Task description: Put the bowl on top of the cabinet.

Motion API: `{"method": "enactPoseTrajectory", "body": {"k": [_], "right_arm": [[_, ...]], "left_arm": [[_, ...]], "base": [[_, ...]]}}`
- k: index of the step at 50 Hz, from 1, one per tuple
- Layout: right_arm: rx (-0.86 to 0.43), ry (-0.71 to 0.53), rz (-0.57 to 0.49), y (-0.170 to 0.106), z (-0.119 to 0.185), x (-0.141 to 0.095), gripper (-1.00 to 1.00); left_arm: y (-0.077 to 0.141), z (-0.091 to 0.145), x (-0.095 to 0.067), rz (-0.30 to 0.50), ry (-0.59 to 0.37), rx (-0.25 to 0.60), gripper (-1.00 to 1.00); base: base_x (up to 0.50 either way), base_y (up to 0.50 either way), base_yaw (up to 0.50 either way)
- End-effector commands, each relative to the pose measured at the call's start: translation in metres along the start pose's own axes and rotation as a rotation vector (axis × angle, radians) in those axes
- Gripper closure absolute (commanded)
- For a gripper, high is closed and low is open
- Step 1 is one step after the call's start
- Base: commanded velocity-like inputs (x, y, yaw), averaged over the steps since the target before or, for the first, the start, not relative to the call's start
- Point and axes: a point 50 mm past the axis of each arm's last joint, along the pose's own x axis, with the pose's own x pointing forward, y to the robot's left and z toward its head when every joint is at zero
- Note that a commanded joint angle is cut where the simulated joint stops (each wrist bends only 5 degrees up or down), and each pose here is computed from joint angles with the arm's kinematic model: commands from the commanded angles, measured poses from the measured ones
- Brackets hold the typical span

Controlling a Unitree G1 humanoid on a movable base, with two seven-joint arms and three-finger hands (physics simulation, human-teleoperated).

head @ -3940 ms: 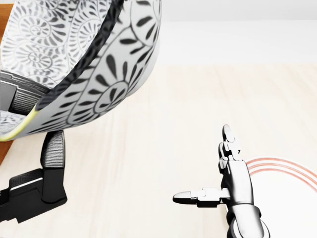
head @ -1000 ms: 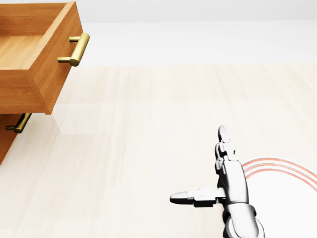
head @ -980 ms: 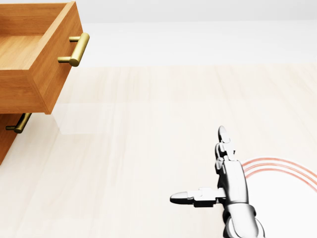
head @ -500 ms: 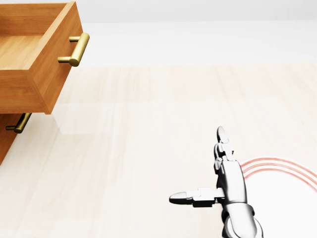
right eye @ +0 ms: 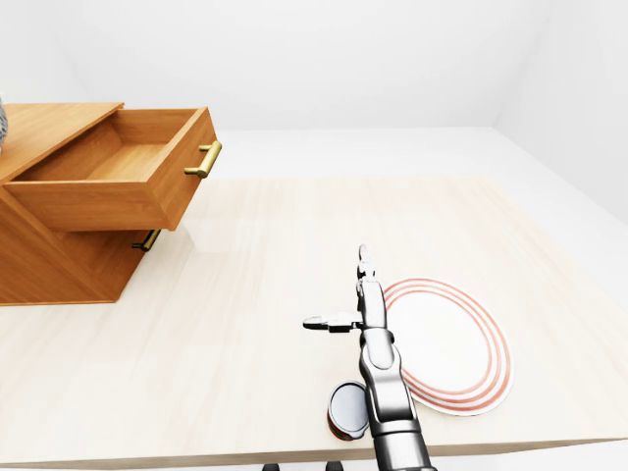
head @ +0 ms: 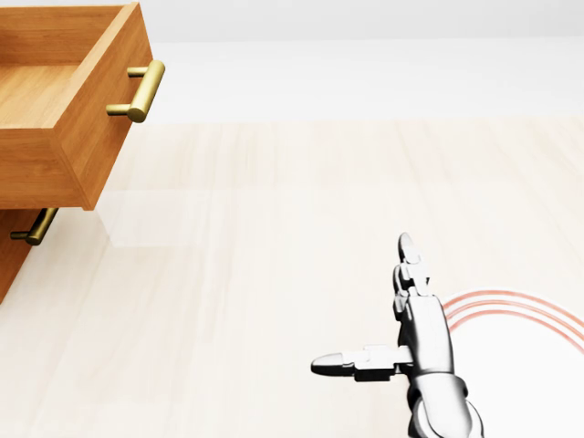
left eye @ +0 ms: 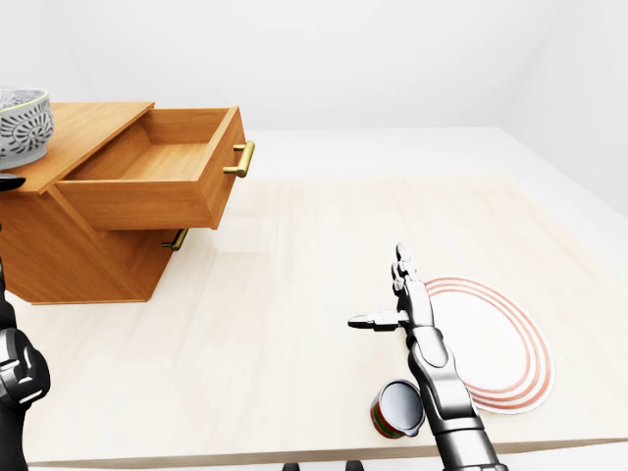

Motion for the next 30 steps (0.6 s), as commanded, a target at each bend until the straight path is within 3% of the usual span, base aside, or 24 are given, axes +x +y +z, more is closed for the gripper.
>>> {"method": "enactPoseTrajectory", "body": {"k": [1, 21, 30], "right_arm": [[0.0, 0.002, 0.0, 0.0, -0.001, 0.001, -0.99], [0.0, 0.004, 0.0, 0.0, -0.002, 0.002, -1.0], [-0.001, 0.005, 0.0, 0.0, -0.002, 0.002, -0.99]], "left_arm": [[-0.05, -0.012, -0.036, -0.162, 0.02, 0.028, -1.0], [-0.031, 0.005, -0.025, -0.064, -0.029, -0.099, -1.0], [-0.013, 0.02, -0.023, 0.024, -0.099, -0.225, -1.0]], "base": [[0.0, 0.0, 0.0], [0.0, 0.0, 0.0], [0.0, 0.0, 0.0]]}}
